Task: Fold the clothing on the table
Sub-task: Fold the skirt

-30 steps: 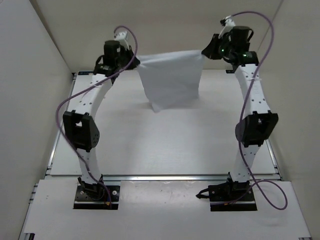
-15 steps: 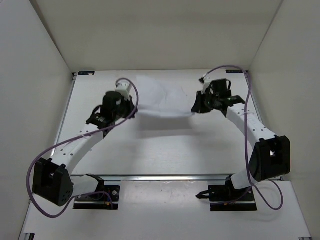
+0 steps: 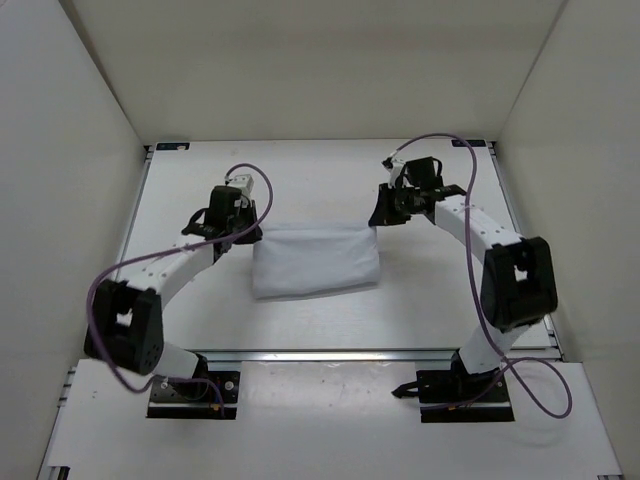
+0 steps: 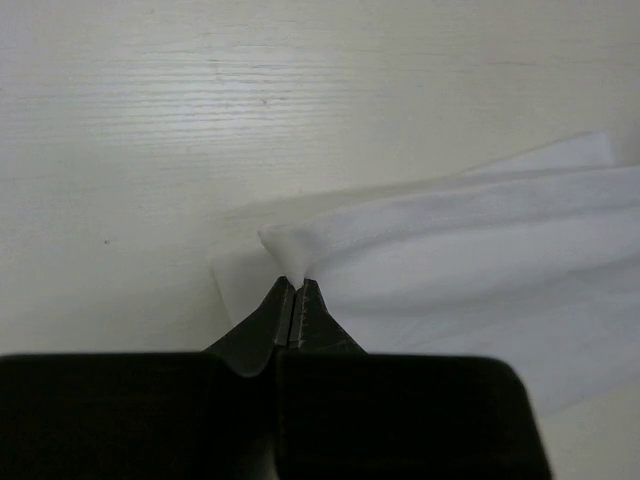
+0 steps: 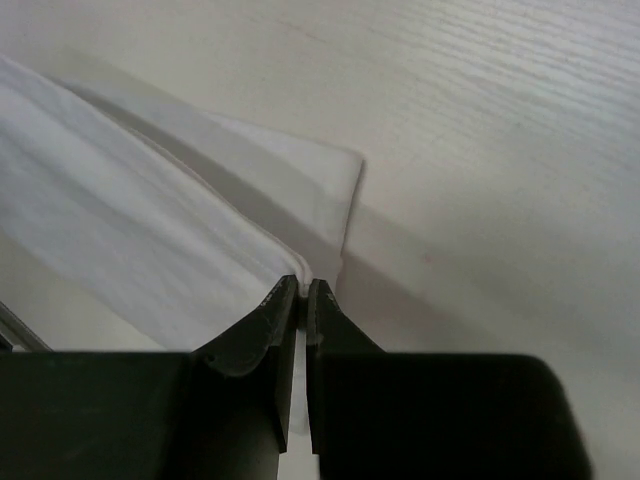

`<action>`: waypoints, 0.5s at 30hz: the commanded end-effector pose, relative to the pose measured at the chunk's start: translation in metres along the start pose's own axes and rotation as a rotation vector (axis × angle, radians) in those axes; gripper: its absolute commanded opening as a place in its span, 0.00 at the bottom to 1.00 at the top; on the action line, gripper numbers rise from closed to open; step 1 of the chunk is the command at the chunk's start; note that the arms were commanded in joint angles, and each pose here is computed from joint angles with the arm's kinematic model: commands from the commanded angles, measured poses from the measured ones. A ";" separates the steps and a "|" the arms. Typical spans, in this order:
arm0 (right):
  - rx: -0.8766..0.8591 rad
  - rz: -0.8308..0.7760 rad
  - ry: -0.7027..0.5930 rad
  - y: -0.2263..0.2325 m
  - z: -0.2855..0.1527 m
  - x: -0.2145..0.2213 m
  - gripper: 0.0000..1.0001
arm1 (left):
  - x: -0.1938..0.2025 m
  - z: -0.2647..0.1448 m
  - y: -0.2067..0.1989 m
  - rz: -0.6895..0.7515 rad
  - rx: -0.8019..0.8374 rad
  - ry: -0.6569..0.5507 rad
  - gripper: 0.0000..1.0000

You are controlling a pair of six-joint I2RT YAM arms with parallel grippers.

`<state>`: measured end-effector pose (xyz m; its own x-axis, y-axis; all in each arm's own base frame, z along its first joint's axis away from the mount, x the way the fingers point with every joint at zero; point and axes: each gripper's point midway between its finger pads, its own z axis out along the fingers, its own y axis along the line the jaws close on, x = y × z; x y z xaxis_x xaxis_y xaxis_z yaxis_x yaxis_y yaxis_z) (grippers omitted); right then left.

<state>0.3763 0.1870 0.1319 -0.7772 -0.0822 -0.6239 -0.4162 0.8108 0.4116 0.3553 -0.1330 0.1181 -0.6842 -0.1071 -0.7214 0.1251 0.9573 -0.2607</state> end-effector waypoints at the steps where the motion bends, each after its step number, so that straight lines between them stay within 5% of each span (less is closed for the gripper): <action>1: -0.019 -0.017 -0.061 -0.012 0.020 -0.038 0.00 | -0.009 0.032 0.019 0.001 -0.057 0.007 0.00; 15: -0.047 -0.004 0.040 -0.042 0.098 -0.055 0.01 | 0.029 0.067 0.038 -0.054 -0.138 0.128 0.00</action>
<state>0.4690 0.2110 0.0632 -0.8291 -0.1140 -0.5474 -0.4057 0.7964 0.4485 0.3760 -0.1241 0.0229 -0.8198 -0.1090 -0.5622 0.0156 0.9771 -0.2123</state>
